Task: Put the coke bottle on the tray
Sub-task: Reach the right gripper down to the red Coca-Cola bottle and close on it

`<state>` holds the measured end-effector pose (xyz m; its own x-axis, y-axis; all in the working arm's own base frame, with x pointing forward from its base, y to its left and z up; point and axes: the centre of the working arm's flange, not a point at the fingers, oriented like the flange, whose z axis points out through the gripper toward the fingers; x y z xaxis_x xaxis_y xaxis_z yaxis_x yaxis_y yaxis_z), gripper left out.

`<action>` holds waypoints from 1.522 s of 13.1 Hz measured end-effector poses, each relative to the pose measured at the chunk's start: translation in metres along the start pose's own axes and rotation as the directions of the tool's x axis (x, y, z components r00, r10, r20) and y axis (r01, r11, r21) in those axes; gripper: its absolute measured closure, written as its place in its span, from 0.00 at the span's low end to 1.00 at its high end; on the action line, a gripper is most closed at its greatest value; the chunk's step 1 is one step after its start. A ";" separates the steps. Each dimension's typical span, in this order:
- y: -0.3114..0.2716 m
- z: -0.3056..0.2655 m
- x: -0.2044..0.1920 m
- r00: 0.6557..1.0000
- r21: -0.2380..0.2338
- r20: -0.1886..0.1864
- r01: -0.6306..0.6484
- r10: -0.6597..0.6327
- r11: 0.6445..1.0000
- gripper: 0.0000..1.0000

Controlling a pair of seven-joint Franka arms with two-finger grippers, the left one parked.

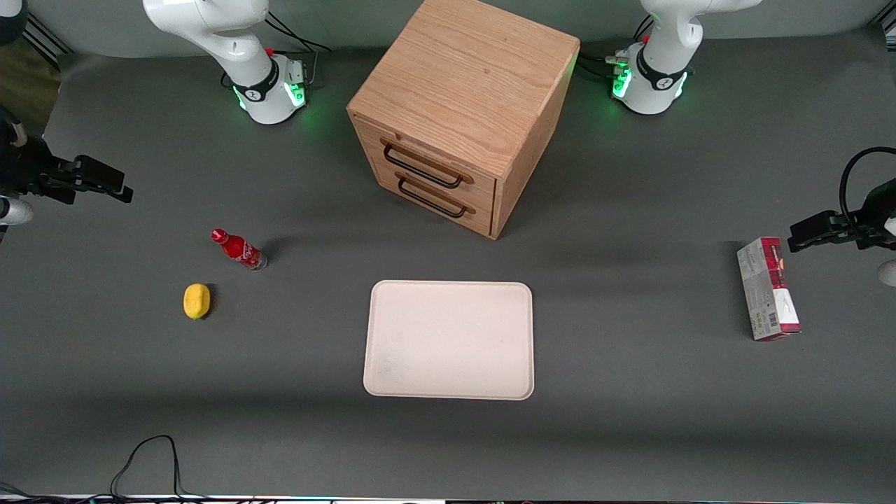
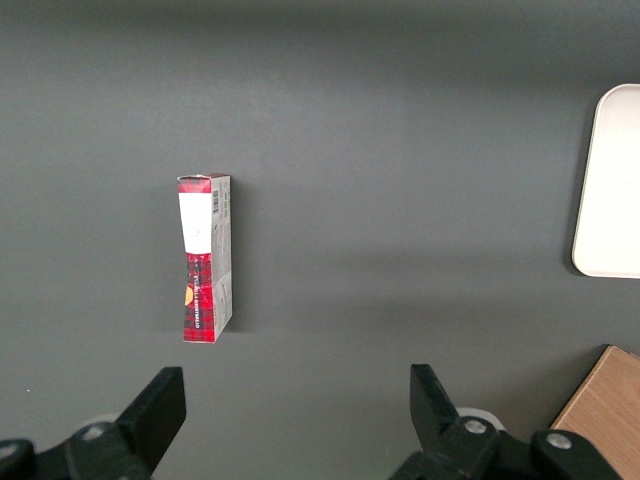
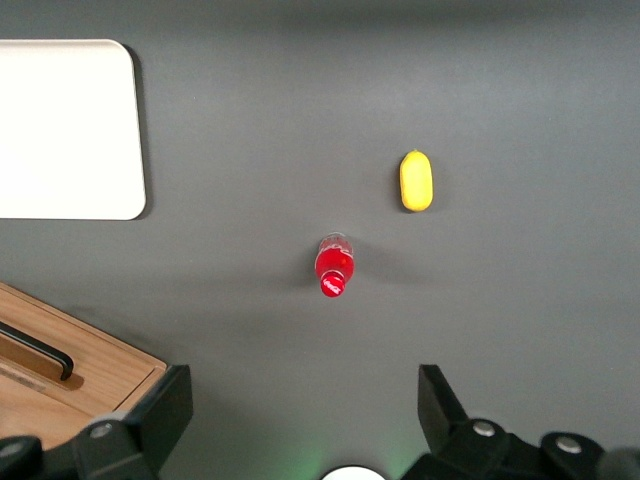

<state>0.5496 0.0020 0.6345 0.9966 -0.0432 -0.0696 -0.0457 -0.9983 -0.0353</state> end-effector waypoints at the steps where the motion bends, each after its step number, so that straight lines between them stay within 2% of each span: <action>1: 0.000 -0.001 0.000 1.000 0.000 -0.001 -0.001 0.001 1.000 0.00; 4: -0.001 0.004 0.002 1.000 -0.001 0.012 0.000 0.000 1.000 0.00; 7: -0.003 0.034 0.004 0.997 -0.004 0.072 0.003 -0.002 1.000 0.00; 8: -0.002 0.052 0.005 0.997 -0.004 0.079 0.002 -0.001 1.000 0.00; 10: 0.001 0.096 -0.001 0.999 0.000 0.054 -0.003 0.003 1.000 0.00; 16: 0.007 0.246 -0.050 0.998 0.007 -0.065 -0.008 0.008 1.000 0.00; 20: 0.005 0.301 -0.066 0.993 0.001 -0.120 0.000 0.000 1.000 0.00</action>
<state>0.4629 0.0118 0.3392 0.9976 -0.0477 0.0508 -0.0459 -0.9983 -0.0367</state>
